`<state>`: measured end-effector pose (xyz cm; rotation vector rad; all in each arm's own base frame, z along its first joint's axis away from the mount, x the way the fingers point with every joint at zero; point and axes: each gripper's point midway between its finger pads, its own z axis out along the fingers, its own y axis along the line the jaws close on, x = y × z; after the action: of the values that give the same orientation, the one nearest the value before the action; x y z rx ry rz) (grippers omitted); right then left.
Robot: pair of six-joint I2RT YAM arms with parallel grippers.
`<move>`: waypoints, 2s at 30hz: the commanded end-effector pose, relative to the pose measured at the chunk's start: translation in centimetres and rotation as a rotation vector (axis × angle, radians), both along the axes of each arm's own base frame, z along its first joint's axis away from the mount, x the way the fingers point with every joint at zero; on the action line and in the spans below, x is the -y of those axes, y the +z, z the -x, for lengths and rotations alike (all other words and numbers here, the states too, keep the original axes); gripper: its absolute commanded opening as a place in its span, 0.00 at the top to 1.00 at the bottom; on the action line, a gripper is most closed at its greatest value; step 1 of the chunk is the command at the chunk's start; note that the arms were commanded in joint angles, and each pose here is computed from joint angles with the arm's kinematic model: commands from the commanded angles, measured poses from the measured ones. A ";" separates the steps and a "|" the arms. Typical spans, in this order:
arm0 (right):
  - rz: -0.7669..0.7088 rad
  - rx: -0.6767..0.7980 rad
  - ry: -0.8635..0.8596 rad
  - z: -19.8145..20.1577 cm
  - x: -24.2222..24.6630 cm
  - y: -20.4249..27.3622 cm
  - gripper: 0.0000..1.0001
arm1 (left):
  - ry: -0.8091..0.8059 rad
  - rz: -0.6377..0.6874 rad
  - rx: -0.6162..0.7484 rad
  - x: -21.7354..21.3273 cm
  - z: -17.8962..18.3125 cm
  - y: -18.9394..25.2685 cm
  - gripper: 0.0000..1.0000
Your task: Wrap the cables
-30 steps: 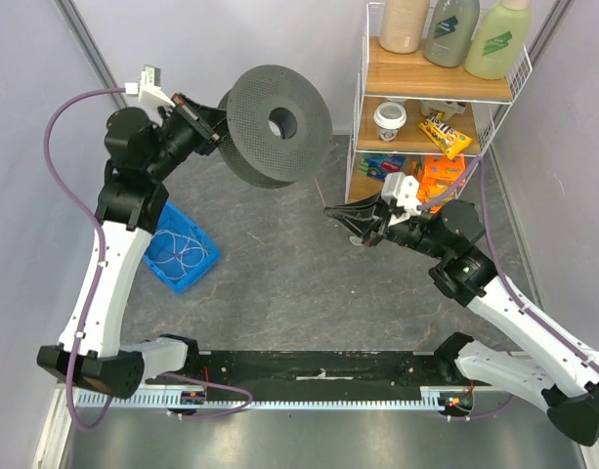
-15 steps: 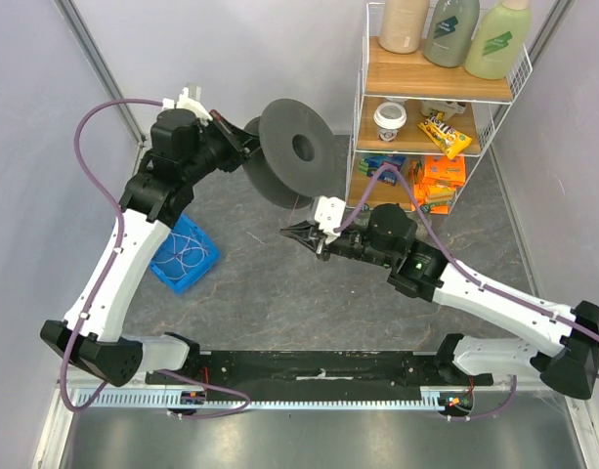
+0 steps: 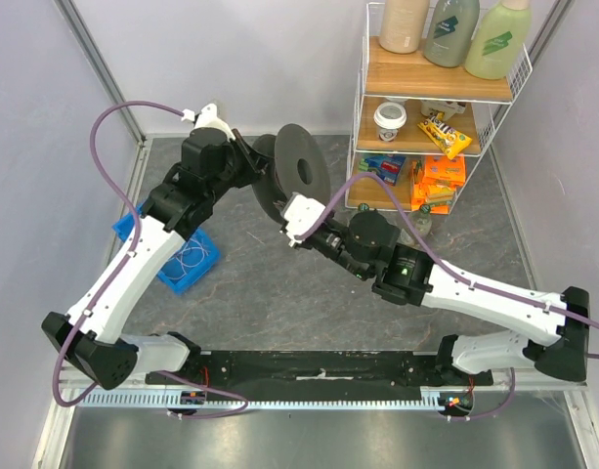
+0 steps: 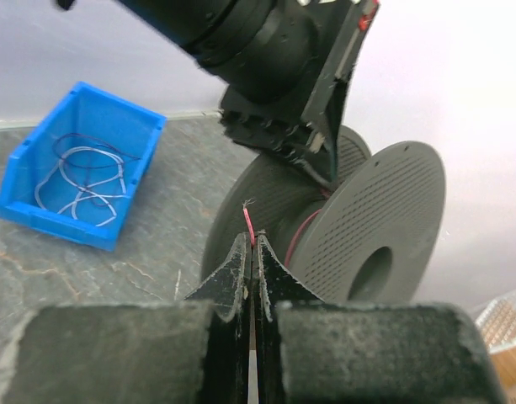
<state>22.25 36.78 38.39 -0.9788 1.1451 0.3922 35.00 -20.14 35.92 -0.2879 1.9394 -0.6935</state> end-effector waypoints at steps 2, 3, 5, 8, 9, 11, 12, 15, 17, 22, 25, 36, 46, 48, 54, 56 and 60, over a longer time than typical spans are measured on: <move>-0.111 -0.015 -0.122 -1.4 0.6 3.6 1.00 | 0.040 -0.085 0.211 -0.5 -0.2 2.7 0.98; -0.122 -0.031 -0.118 -1.4 0.5 3.6 1.00 | 0.040 -0.100 0.225 -0.4 -0.1 2.5 0.98; -0.132 -0.063 -0.127 -1.6 0.1 3.4 1.00 | 0.026 -0.132 0.248 0.3 0.1 2.4 0.98; -0.166 -0.098 -0.163 -2.4 0.1 3.7 1.00 | 0.024 -0.157 0.265 0.6 0.4 2.3 0.99; -0.181 -0.115 -0.171 -2.7 0.1 3.7 1.00 | 0.020 -0.162 0.270 0.6 0.6 2.3 0.98; -0.199 -0.133 -0.203 -3.6 0.4 3.8 1.00 | 0.016 -0.187 0.296 0.9 0.9 2.3 0.98; -0.212 -0.149 -0.224 -4.1 0.7 3.8 1.00 | 0.009 -0.197 0.309 1.1 1.1 2.3 0.98; -0.245 -0.201 -0.271 -5.6 1.5 3.8 1.00 | 0.000 -0.232 0.351 1.2 1.7 2.0 0.98; -0.260 -0.227 -0.290 -6.2 2.0 3.7 1.00 | 0.003 -0.249 0.369 1.1 2.0 1.8 0.98; -0.287 -0.265 -0.319 -7.0 2.8 3.2 1.00 | -0.010 -0.298 0.446 1.4 2.6 1.9 0.98; -0.311 -0.285 -0.342 -7.7 3.3 3.1 1.00 | -0.016 -0.327 0.510 1.7 3.0 2.4 0.98; -0.421 -0.308 -0.411 -8.2 5.2 4.6 1.00 | 0.034 -0.465 0.616 1.6 3.6 2.4 0.98; -0.625 -0.468 -0.562 -9.2 7.0 4.1 1.00 | 0.024 -0.599 0.784 1.7 4.1 1.9 0.98; -0.633 -0.486 -0.553 -9.1 7.0 3.7 1.00 | 0.017 -0.619 0.852 1.7 4.6 2.2 0.98; -0.658 -0.540 -0.637 -10.0 9.0 1.8 1.00 | 0.019 -0.719 0.969 1.6 5.8 1.4 0.98; -0.679 -0.550 -0.643 -10.5 9.5 1.9 1.00 | 0.014 -0.739 0.998 1.7 6.1 1.3 0.98; -0.710 -0.589 -0.664 -11.3 10.5 1.3 1.00 | 0.050 -0.776 1.068 1.4 6.6 2.0 0.98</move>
<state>30.61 32.70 33.79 -0.1477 1.7671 0.5398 29.36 -24.14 32.92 0.5807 1.1806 -0.0267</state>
